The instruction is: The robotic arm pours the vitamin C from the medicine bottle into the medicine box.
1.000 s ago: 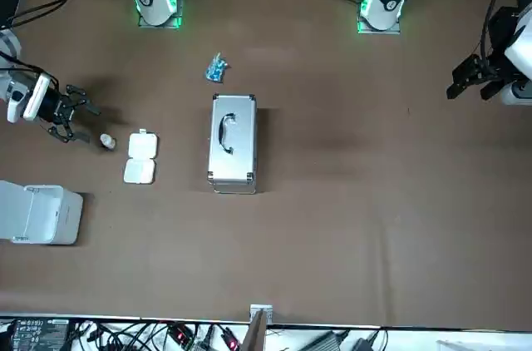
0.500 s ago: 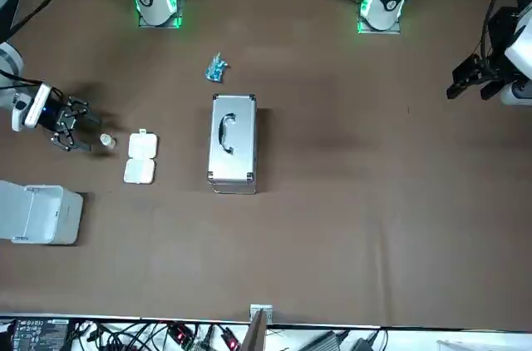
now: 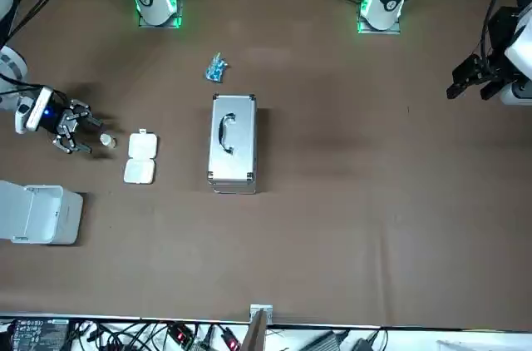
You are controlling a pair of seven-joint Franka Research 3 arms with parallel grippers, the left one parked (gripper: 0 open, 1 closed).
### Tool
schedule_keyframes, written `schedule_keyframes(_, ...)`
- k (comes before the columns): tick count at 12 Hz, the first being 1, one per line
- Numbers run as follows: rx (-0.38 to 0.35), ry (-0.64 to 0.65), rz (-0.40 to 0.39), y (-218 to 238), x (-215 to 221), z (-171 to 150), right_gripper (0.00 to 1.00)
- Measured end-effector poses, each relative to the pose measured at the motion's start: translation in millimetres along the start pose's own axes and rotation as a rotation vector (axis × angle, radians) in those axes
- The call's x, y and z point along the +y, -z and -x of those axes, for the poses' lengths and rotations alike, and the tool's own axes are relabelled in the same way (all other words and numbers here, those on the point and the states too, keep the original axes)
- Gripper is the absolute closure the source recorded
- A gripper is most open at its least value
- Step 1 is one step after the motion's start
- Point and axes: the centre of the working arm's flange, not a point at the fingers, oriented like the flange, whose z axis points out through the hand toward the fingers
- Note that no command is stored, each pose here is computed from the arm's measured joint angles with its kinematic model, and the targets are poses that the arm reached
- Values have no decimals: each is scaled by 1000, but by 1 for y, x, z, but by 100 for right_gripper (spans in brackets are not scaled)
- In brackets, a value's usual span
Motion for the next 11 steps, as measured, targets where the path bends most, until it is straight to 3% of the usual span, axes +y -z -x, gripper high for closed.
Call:
schedule_keyframes(3, 23, -12, -7, -2, -1, 23, 0)
schedule_keyframes(11, 56, 41, -31, -4, 1, 40, 0)
